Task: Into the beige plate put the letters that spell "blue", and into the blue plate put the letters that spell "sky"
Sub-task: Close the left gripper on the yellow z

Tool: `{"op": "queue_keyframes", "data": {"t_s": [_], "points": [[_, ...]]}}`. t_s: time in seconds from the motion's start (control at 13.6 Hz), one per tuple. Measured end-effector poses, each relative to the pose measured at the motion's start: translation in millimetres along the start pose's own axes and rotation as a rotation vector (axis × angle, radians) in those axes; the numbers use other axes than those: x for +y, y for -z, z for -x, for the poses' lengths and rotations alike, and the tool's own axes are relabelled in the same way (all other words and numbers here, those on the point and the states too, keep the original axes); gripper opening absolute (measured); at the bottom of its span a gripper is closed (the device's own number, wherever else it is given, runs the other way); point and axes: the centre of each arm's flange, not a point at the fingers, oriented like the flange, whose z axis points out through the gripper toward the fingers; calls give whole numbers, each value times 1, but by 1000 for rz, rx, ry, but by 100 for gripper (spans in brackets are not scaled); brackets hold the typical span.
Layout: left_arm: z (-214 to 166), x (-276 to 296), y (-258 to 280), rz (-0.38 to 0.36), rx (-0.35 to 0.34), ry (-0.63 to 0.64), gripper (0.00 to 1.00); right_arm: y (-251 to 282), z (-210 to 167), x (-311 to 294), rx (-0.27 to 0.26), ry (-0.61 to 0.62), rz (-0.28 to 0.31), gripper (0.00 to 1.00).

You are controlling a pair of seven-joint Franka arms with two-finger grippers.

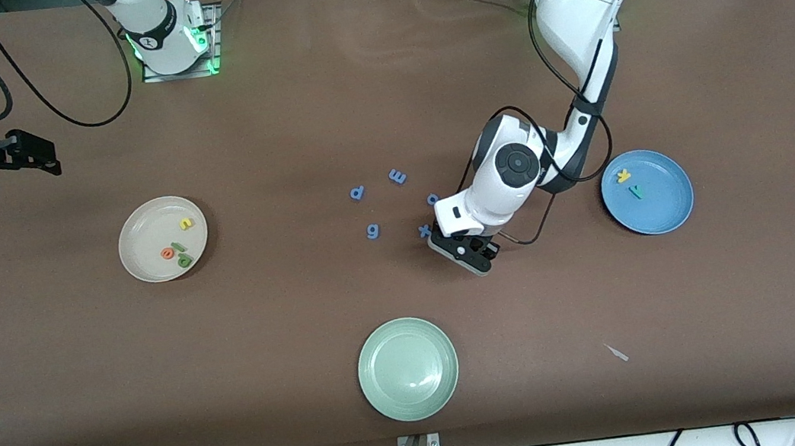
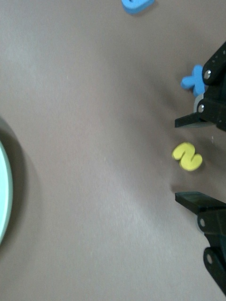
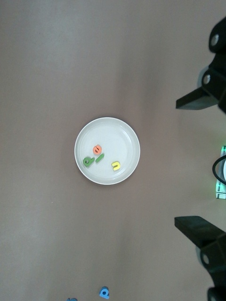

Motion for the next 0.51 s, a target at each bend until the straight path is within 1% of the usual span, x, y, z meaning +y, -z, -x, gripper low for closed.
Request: {"op": "queue_keyframes", "data": {"t_s": [0.22, 0.51], "points": [[2, 9, -6, 4, -9, -11, 63, -1, 0, 0, -1, 0, 0, 100], [4, 4, -8, -4, -14, -27, 62, -1, -1, 0, -2, 0, 0, 100]]}}
